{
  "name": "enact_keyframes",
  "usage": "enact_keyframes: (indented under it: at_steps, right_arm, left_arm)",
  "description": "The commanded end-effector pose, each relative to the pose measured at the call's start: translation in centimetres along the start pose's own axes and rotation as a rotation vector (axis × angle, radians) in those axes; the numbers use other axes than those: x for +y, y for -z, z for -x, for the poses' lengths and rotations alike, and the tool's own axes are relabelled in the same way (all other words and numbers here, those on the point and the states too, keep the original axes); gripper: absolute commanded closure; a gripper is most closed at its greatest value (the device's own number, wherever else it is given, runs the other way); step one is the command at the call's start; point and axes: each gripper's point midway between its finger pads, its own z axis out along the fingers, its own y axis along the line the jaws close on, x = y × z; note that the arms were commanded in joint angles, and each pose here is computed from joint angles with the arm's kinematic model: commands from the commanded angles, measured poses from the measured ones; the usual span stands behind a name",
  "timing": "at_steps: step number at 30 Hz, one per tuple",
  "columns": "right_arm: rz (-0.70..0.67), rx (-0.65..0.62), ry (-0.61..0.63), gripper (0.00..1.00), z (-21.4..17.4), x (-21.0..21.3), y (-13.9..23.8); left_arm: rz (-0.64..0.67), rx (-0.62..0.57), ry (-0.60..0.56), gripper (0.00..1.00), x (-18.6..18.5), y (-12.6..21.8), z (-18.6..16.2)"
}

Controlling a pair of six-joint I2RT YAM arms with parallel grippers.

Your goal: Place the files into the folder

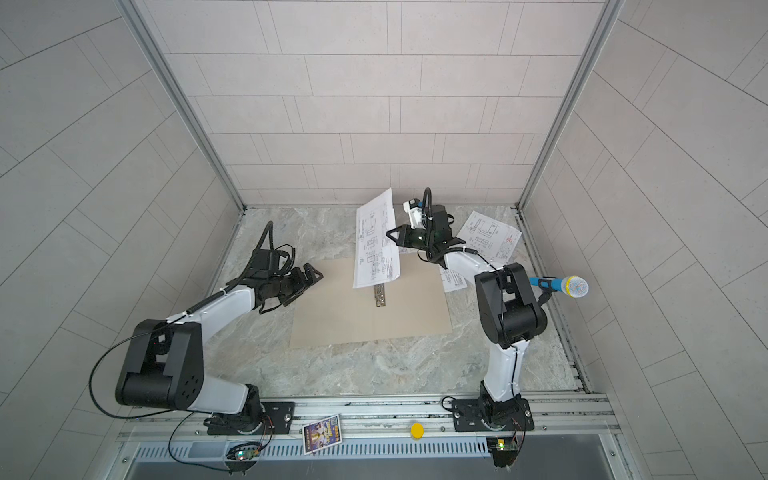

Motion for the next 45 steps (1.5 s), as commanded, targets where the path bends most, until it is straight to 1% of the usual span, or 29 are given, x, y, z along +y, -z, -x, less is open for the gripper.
enact_keyframes:
  at_steps: [1,4,5,7,11,16,22,27,32,39,45]
  right_arm:
    - [0.039,0.036,0.065,1.00,-1.2,0.3,-2.6]
    - [0.064,0.013,0.093,1.00,-1.4,0.5,-4.0]
    - [0.075,-0.020,0.109,1.00,-1.2,0.6,-4.4]
    - [0.109,-0.048,0.105,1.00,-1.1,0.7,-5.2]
    - [0.151,-0.045,0.104,1.00,-1.5,0.7,-7.3]
    - [0.182,-0.015,0.129,1.00,-2.3,1.4,-9.4]
    - [0.248,-0.038,0.141,1.00,-2.4,2.9,-10.5]
    - [0.313,-0.019,0.153,1.00,-2.7,4.1,-11.5]
    - [0.338,-0.020,0.150,1.00,-2.5,4.2,-12.1]
    - [0.368,0.013,0.154,1.00,-3.1,4.5,-12.7]
    - [0.386,0.025,0.166,1.00,-3.5,5.5,-12.3]
  left_arm:
    - [0.155,0.019,0.044,0.00,4.2,1.1,-1.7]
    - [0.191,-0.003,0.106,0.00,6.3,2.0,-2.1]
    - [0.185,-0.011,0.119,0.00,6.6,2.2,-2.2]
    - [0.165,-0.017,0.136,0.00,6.7,2.3,-2.3]
    - [0.120,0.027,0.136,0.00,6.1,1.9,-3.0]
    - [0.010,0.049,0.107,0.00,4.4,1.1,-3.0]
    - [-0.003,0.072,0.112,0.00,4.4,0.5,-3.2]
    - [-0.015,0.055,0.130,0.00,4.4,0.5,-3.0]
    - [-0.055,0.037,0.137,0.00,3.9,0.5,-2.9]
    - [-0.039,0.029,0.148,0.00,4.4,0.7,-2.9]
    - [0.057,0.000,0.159,0.00,5.9,1.7,-2.9]
